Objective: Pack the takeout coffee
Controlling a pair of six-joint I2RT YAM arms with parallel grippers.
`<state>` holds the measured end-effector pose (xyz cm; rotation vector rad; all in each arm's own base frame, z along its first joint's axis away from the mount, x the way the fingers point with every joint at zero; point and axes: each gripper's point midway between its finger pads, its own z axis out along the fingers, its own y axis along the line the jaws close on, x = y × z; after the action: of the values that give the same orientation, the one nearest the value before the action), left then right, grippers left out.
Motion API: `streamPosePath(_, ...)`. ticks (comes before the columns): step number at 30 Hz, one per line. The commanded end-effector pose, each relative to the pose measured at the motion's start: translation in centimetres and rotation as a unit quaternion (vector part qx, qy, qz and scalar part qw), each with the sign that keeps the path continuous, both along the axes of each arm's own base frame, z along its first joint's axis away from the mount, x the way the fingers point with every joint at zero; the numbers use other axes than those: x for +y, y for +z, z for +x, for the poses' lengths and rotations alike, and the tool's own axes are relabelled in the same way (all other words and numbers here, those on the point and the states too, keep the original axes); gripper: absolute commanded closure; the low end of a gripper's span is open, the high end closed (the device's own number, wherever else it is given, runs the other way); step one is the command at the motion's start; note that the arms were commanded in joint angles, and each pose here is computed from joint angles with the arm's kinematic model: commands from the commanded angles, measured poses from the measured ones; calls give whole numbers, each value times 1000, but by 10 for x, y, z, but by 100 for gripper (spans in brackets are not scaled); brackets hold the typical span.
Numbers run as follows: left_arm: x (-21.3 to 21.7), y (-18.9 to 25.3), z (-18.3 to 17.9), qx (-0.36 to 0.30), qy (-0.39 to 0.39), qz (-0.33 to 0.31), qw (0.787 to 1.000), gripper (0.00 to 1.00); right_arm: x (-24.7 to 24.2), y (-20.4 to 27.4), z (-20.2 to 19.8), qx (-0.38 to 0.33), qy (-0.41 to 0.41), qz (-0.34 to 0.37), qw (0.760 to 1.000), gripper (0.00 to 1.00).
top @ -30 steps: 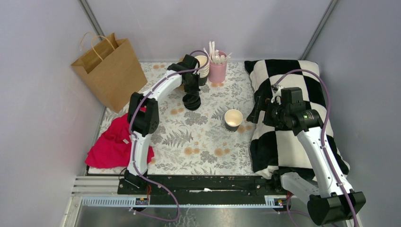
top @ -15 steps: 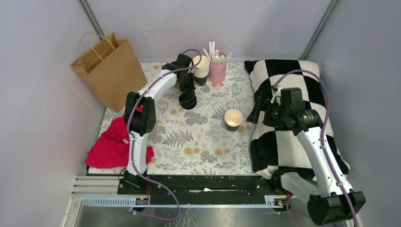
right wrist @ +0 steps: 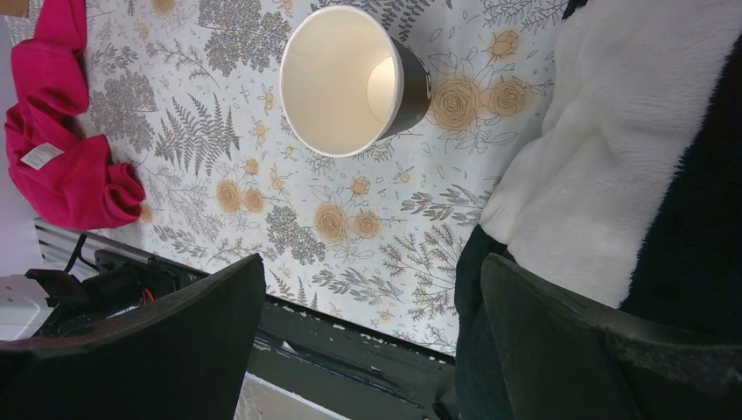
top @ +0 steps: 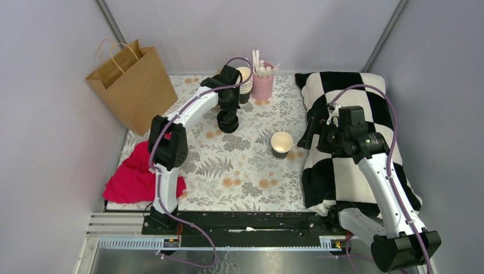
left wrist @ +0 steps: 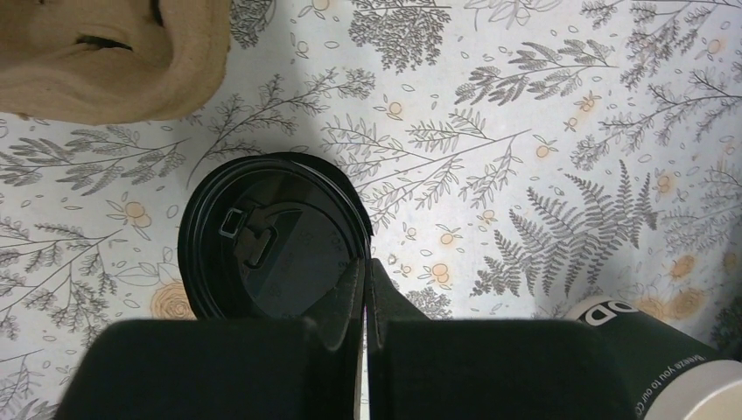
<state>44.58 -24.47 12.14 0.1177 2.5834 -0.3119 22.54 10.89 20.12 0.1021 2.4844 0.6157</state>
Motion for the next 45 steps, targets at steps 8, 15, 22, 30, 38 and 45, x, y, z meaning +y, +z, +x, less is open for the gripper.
streamPosePath(8, 7, 23, 12, -38, 9, 22, 999, 100, 6, 5, 2, -11, 10, 13, 1000, 0)
streamPosePath(15, 2, 20, 12, -21, 1, 15, 1000, 100, 6, 6, 1, -10, 10, 14, 1000, 0)
streamPosePath(22, -2, -5, 8, 22, -11, 17, 1000, 100, 7, 8, 3, -12, 11, 13, 1000, 0)
streamPosePath(30, 2, 24, 11, -1, -16, -2, 1000, 58, 7, 5, 3, -8, 11, 14, 1000, 0)
streamPosePath(38, 52, 26, 10, 10, 46, 33, 998, 53, 8, 3, 4, -4, 13, 15, 1000, 0)
streamPosePath(45, 93, -2, 12, 45, 91, 85, 991, 62, 9, 2, 4, -3, 13, 17, 1000, 0)
